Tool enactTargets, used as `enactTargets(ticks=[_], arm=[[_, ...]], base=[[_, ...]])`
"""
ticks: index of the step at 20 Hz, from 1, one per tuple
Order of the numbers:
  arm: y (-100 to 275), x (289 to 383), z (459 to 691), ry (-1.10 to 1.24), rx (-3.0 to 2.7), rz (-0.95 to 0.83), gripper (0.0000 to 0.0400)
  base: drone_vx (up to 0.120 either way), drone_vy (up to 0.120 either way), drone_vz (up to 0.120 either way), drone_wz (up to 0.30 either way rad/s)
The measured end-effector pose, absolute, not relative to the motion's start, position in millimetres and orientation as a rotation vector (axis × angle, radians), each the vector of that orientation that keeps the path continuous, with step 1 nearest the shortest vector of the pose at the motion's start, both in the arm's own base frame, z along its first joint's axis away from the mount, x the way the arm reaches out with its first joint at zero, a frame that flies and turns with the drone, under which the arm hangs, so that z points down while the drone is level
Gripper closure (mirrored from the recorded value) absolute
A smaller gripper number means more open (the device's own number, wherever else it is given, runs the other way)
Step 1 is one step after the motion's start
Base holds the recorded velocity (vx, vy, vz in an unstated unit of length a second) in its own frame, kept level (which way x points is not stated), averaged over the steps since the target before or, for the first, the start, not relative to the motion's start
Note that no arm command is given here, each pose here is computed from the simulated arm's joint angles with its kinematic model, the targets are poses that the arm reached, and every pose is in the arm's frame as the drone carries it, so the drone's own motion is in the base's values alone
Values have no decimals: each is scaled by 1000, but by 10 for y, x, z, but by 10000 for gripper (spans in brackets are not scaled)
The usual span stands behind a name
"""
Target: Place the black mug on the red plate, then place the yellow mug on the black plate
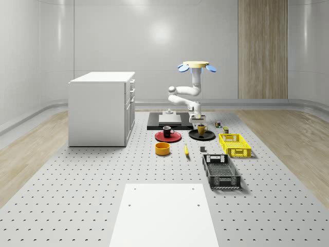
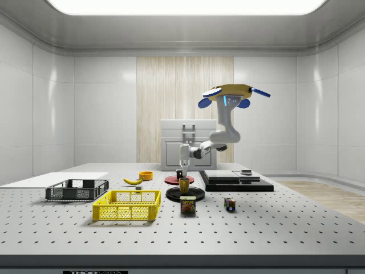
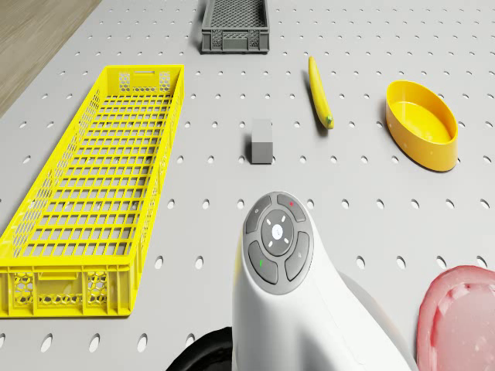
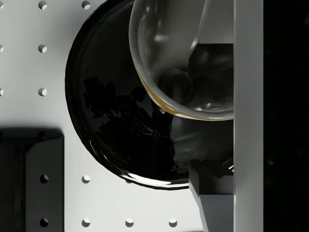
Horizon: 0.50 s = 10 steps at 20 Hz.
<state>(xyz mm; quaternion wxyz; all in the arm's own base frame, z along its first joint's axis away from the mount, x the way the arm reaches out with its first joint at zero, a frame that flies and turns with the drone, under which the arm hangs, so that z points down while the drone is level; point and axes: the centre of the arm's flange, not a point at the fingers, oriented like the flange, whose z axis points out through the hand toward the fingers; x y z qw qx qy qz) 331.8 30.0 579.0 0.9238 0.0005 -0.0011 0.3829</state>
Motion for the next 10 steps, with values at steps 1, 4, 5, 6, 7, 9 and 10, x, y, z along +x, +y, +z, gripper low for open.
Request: enactTargets(ticks=[1, 4, 5, 6, 7, 9, 10], arm=[[300, 3319, 5770, -2, 1, 786, 83], [300, 3321, 5675, -2, 1, 786, 39], [300, 3322, 5641, -2, 1, 786, 31], [300, 3322, 5612, -2, 1, 786, 24], [300, 3323, 5587, -2, 1, 786, 19], [300, 3323, 5549, -2, 1, 786, 11], [300, 3323, 5535, -2, 1, 786, 9]], base=[[0, 0, 0, 0], [0, 0, 0, 0], [0, 0, 0, 0], [0, 0, 0, 0], [0, 0, 0, 0], [0, 0, 0, 0], [0, 0, 0, 0]])
